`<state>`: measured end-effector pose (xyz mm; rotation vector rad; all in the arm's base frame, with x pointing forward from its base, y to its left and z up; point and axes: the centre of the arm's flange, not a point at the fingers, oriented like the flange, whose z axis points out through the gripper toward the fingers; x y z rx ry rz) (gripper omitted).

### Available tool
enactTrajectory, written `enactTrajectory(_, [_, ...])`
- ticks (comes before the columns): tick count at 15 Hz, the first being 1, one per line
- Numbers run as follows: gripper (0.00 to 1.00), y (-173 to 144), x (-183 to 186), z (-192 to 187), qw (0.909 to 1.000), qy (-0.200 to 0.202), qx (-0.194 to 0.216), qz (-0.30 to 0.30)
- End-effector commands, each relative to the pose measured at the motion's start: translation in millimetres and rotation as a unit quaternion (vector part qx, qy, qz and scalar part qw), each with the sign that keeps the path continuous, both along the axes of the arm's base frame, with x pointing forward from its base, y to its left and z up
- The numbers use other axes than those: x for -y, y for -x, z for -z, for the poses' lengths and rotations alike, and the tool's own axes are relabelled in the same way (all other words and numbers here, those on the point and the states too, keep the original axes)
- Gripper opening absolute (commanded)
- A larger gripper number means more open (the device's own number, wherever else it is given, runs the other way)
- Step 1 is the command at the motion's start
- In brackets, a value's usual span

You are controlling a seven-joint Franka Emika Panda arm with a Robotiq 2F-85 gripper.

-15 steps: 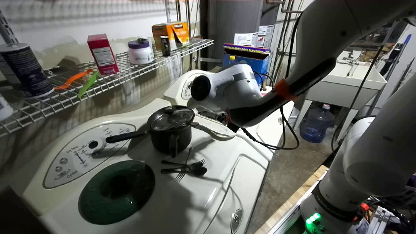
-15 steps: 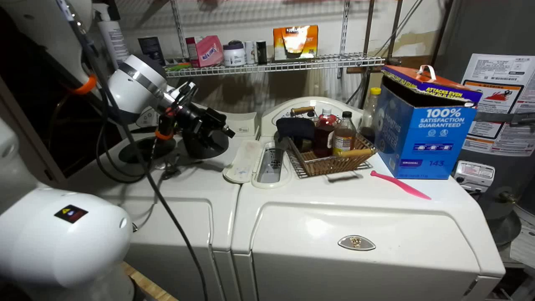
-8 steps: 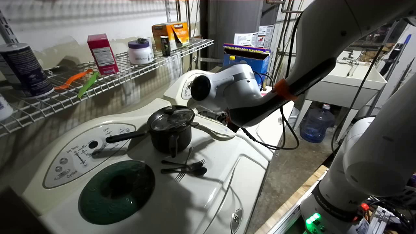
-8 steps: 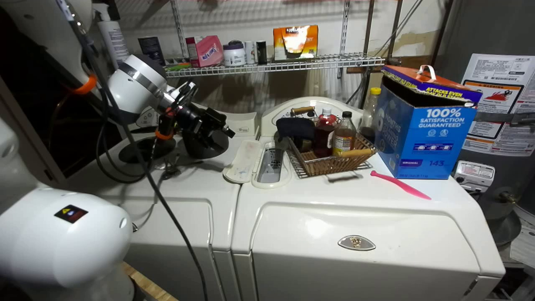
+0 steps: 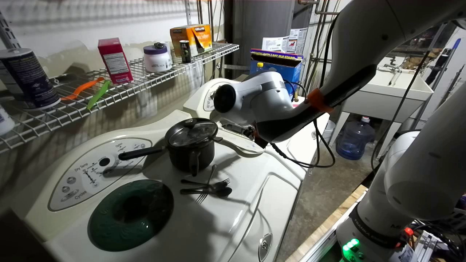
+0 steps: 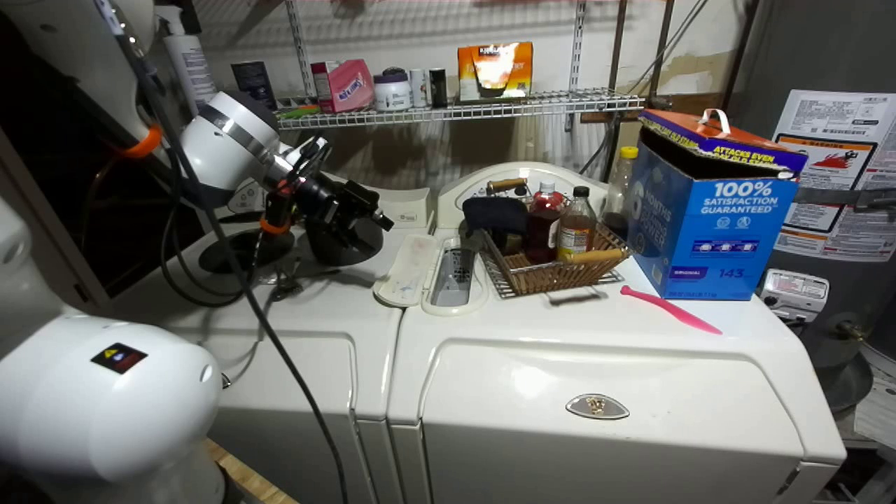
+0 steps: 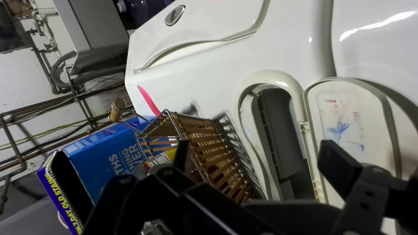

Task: Close the lid on top of the washing machine

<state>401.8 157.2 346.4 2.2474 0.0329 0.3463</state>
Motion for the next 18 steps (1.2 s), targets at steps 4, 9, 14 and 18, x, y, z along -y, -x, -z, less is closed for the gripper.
enactTrajectory(4, [1.0, 0, -6, 1, 0.9998, -0.007, -0.017, 0.001])
enactTrajectory(9, [1.0, 25, -23, -13, 0.9927, -0.055, -0.105, -0.022])
enactTrajectory(14, [1.0, 29, -38, -20, 0.9853, -0.069, -0.121, -0.099])
enactTrajectory(18, [1.0, 13, -47, 1, 0.9769, -0.079, -0.138, -0.143])
